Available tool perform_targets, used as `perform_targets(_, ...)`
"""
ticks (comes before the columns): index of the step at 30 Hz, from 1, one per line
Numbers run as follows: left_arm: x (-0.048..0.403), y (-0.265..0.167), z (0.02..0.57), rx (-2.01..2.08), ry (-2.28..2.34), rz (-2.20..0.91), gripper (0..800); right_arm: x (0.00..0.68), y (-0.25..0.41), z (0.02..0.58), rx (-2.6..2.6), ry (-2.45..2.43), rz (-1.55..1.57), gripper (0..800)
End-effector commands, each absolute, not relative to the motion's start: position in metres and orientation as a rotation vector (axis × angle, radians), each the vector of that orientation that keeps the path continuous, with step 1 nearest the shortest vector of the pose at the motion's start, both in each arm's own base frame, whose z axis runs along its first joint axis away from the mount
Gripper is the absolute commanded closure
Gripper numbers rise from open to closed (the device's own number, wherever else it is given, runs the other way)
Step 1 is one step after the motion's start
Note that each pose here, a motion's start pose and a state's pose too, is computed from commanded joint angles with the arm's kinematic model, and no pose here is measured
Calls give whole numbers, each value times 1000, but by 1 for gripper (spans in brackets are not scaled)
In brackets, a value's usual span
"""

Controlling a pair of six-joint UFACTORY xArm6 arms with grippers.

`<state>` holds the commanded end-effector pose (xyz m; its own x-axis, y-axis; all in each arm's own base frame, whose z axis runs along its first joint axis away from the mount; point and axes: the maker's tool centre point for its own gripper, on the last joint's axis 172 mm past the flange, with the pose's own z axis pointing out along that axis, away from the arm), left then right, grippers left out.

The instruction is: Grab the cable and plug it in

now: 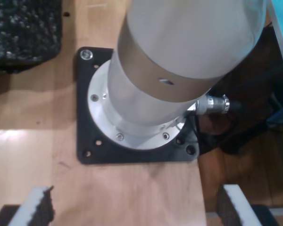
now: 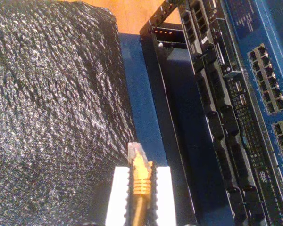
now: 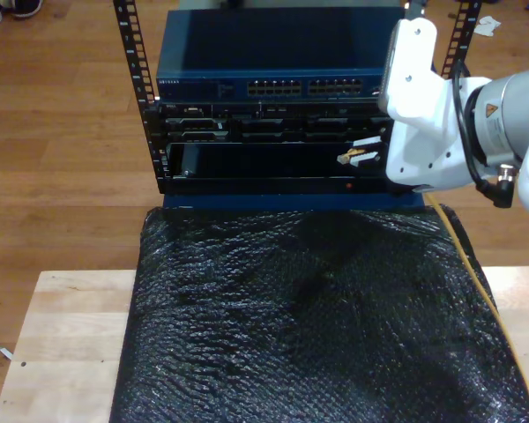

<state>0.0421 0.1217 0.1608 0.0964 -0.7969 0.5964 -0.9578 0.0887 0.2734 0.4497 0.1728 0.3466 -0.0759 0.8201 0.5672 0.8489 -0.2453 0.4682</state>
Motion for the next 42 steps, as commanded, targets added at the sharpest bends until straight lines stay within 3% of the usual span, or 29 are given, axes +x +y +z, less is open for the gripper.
perform_targets(9, 27, 108, 131, 1717, -1807, 321, 2, 449, 171, 344, -2113, -1902, -1235, 800)
perform_targets(21, 19, 124, 100, 1791, -1876, 293, 2, 452, 167, 337, -2131, -1890, -1213, 800)
perform_targets(42, 12, 129, 83, 1737, -2029, 357, 2, 455, 161, 327, -2153, -1874, -1186, 800)
